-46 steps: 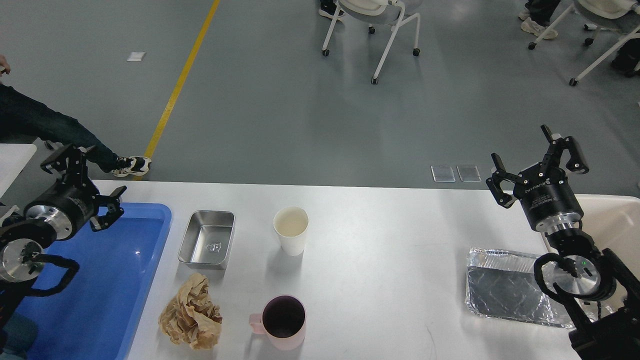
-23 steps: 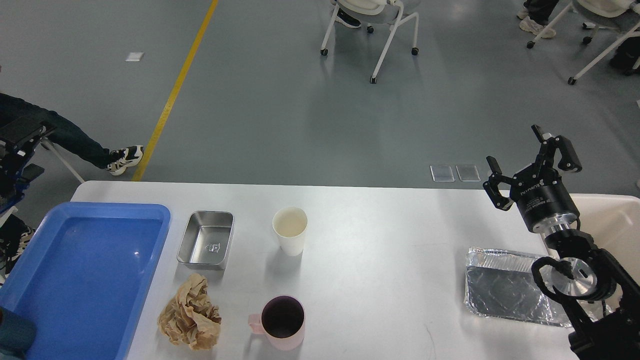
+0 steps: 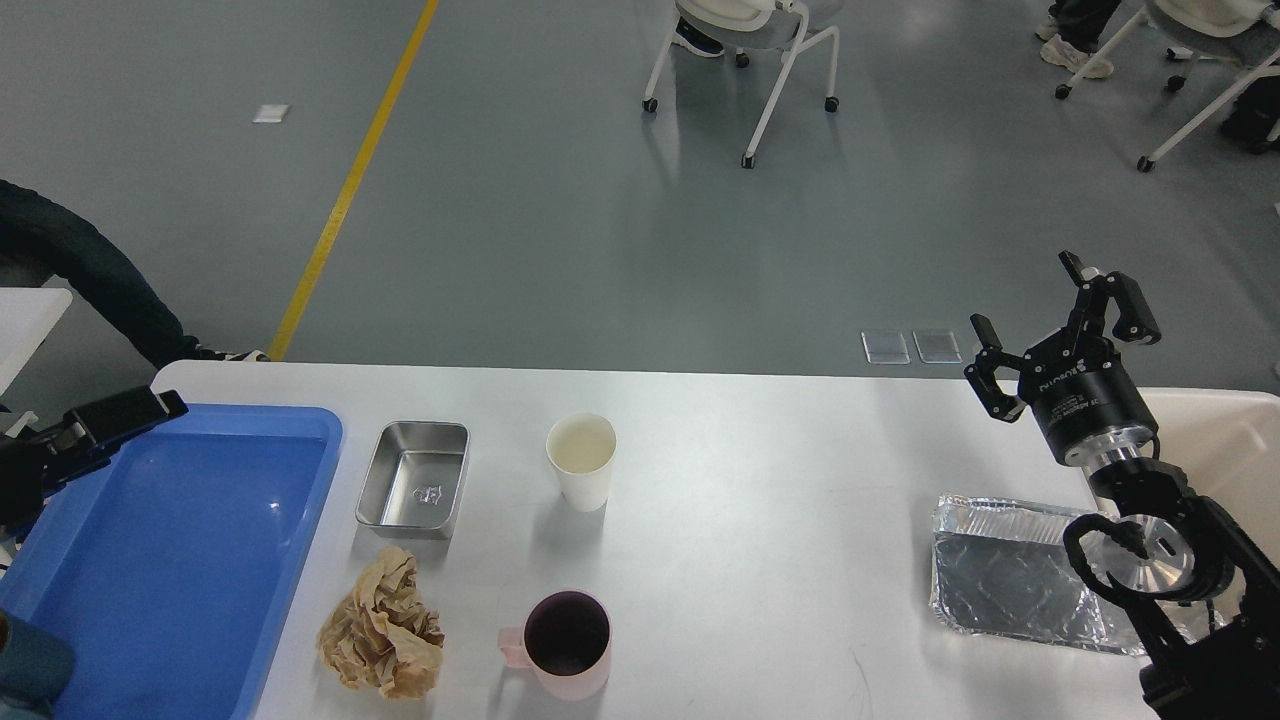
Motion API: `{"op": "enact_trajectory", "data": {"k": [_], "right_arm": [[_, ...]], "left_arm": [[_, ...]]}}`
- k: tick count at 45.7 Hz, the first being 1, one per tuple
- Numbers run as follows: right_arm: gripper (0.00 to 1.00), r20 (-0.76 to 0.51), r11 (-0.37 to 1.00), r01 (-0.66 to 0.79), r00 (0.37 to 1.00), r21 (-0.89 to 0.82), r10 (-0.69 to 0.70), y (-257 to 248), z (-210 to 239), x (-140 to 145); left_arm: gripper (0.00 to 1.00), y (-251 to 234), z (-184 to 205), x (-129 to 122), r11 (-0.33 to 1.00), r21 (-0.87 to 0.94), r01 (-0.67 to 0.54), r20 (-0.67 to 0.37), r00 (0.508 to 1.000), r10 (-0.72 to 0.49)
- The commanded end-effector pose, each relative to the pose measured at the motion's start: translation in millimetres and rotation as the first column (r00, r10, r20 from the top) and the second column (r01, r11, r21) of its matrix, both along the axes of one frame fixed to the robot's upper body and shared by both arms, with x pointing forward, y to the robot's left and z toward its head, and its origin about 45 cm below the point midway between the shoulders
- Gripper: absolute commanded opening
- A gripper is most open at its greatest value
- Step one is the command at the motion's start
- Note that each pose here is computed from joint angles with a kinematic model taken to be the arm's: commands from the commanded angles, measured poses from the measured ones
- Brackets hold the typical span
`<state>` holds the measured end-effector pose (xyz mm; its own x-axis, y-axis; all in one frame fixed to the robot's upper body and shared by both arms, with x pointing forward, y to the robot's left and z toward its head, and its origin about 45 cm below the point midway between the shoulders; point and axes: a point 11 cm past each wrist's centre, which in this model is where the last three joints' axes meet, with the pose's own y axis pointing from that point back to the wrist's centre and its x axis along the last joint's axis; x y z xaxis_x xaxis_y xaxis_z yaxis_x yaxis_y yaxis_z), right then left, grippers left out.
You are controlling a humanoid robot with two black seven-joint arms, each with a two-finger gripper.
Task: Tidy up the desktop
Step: 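Reach the left gripper over the blue tray toward the pink mug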
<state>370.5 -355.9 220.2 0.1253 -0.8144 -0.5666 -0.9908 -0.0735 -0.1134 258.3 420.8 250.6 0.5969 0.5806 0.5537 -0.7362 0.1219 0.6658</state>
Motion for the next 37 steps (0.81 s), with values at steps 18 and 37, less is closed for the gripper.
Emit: {"op": "enact_trajectory", "data": {"k": [18, 37], "right_arm": [[1.00, -0.002, 1.000, 0.002, 1.000, -0.006, -0.002, -2.0, -0.1, -0.7], [1.00, -0.007, 0.999, 0.011, 1.000, -0.031, -0.011, -10.5, 1.7, -2.1]], "left_arm": [[0.98, -19.8, -36.7, -15.8, 0.997, -0.005, 0.075, -0.063, 0.995, -0.075], [0.97, -82.1, -35.4, 13.9, 0.961, -0.044, 0.272, 0.068, 0.961, -0.268]]}}
